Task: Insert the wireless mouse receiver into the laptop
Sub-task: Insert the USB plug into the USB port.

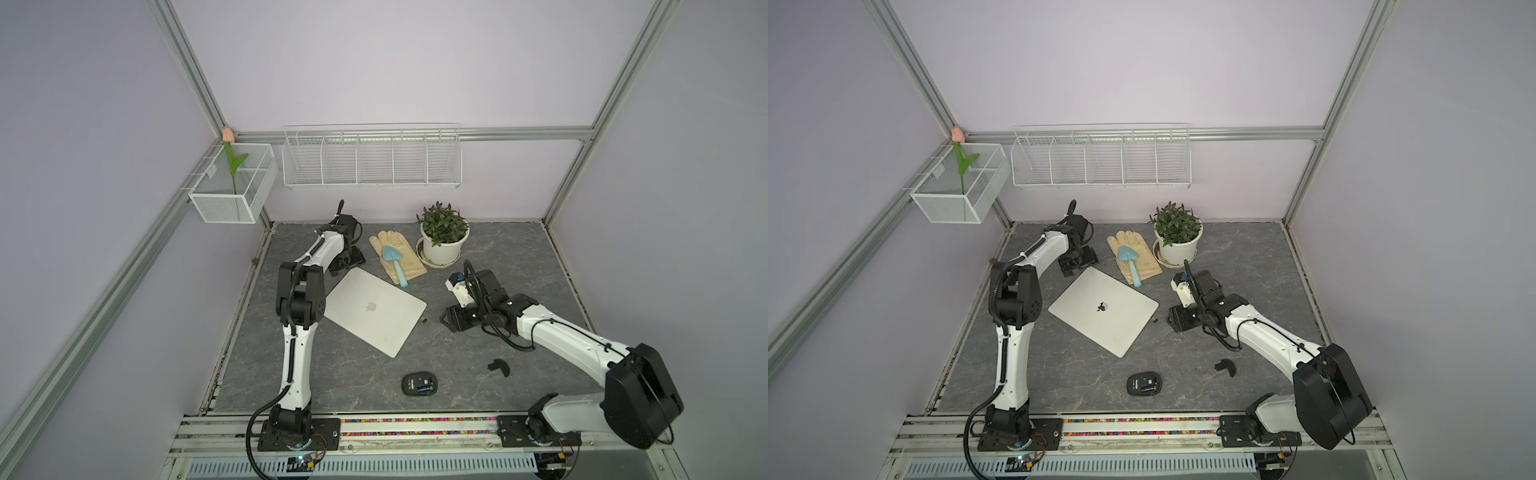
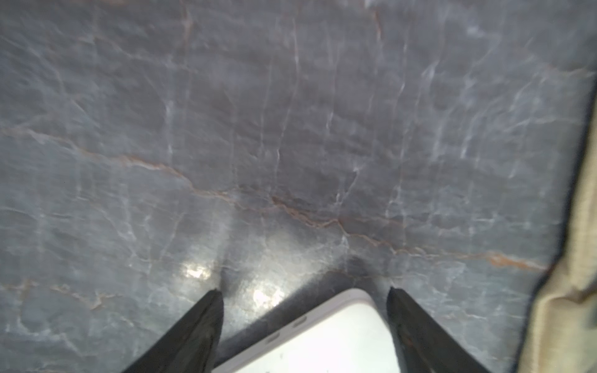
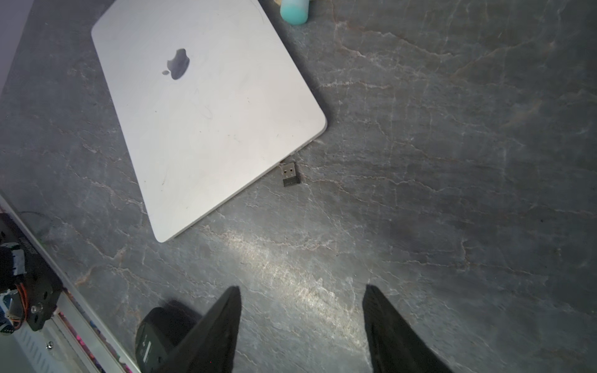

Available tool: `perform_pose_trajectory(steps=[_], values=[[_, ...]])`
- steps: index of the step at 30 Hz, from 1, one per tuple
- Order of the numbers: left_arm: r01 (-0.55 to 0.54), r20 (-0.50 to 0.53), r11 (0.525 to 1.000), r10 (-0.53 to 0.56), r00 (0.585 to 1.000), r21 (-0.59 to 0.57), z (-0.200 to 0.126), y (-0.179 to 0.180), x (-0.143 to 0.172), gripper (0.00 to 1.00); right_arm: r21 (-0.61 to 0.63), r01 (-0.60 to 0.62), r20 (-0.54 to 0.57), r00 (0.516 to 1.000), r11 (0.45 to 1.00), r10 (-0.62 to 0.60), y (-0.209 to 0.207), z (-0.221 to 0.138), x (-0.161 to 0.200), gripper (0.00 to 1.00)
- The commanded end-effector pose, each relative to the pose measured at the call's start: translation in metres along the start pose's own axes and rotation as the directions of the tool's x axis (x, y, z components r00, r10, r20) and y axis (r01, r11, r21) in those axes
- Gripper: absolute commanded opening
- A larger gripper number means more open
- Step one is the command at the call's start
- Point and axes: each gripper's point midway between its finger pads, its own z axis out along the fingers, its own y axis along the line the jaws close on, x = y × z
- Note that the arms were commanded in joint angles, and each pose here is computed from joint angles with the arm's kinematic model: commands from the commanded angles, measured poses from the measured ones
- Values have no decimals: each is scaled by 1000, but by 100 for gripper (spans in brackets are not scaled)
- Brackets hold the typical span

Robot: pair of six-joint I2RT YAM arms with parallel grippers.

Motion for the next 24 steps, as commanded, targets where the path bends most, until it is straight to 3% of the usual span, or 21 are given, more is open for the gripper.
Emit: perform_pose_trajectory(steps=[1, 7, 12, 17, 24], values=[[-57, -53, 997, 55, 997, -43, 0, 8, 23, 79, 34, 35, -25, 999, 999, -34, -2, -4, -4, 65], [-62, -90, 998, 62, 994, 2, 4, 4, 44, 70, 52, 68, -59, 996, 996, -64, -5, -2, -1, 62], [-58, -107, 997, 63, 992, 56, 6, -3, 52, 67, 61, 177, -152, 974, 982, -166, -2, 10, 10, 57], [-41, -104, 994, 51, 993, 103, 6, -11, 52, 67, 66, 283, -260, 931, 957, -257, -1, 27, 14, 57], [-22, -53, 993, 28, 998, 114, -2, -15, 40, 67, 31, 336, -280, 907, 941, -315, 4, 48, 6, 56]])
